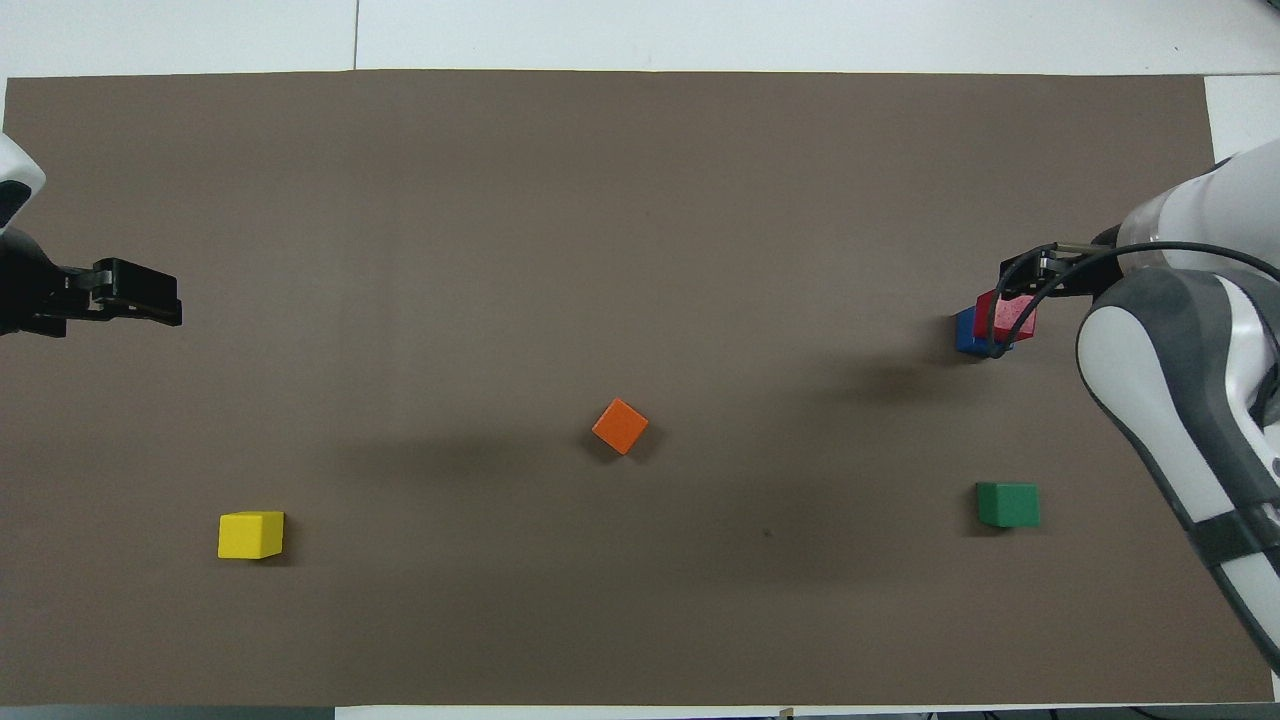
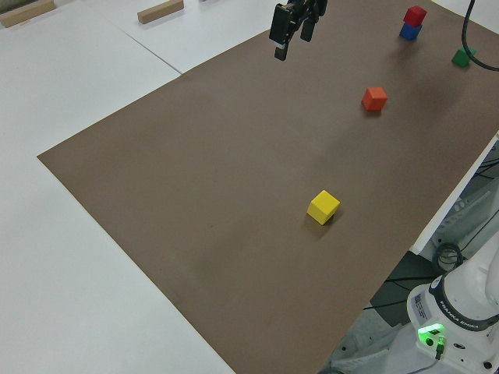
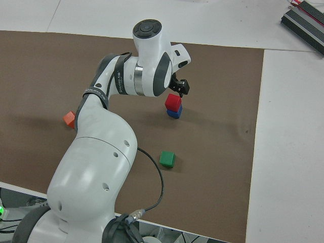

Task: Transfer red block to right arm and stack on blue block
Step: 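Open the right gripper and withdraw it from the stack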

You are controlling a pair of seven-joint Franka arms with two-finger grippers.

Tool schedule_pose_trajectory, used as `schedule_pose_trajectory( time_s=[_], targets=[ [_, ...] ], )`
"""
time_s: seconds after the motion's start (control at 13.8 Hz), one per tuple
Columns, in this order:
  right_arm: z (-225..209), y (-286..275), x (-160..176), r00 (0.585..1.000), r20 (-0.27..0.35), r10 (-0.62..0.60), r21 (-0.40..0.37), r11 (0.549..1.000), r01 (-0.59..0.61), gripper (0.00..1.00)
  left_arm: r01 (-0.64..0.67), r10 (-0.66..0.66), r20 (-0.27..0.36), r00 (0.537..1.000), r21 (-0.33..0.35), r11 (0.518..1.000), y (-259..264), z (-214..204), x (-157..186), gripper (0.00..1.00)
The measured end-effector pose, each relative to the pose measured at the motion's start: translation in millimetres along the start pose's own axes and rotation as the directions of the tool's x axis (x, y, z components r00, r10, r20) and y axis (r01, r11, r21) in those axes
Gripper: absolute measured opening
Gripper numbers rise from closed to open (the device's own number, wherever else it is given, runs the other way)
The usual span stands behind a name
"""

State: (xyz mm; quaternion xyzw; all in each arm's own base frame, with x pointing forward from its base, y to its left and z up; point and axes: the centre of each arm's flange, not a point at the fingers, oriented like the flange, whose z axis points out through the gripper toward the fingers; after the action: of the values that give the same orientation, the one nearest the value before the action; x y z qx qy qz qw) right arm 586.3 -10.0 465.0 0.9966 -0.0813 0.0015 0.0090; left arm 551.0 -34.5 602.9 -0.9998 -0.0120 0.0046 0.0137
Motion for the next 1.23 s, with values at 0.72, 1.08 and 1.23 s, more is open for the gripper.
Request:
schedule_pose_trajectory(
  time_s=[0.72, 1.08, 1.23],
  targets=[
    [-130.6, 10.7, -41.8, 0.994, 0.036, -0.106, -0.002, 0.994, 0.106, 1.00, 0.000, 0.000, 0.000, 1.000, 0.000, 1.000, 0.0, 0.0, 0.0, 1.00],
    [-135.6, 30.0, -41.1, 0.987, 0.043, -0.157, 0.000, 0.988, 0.157, 1.00, 0.000, 0.000, 0.000, 1.000, 0.000, 1.000, 0.0, 0.0, 0.0, 1.00],
    [-135.5, 29.3, -41.3, 0.986, 0.044, -0.160, 0.000, 0.987, 0.160, 1.00, 0.000, 0.000, 0.000, 1.000, 0.000, 1.000, 0.0, 0.0, 0.0, 1.00]
  ],
)
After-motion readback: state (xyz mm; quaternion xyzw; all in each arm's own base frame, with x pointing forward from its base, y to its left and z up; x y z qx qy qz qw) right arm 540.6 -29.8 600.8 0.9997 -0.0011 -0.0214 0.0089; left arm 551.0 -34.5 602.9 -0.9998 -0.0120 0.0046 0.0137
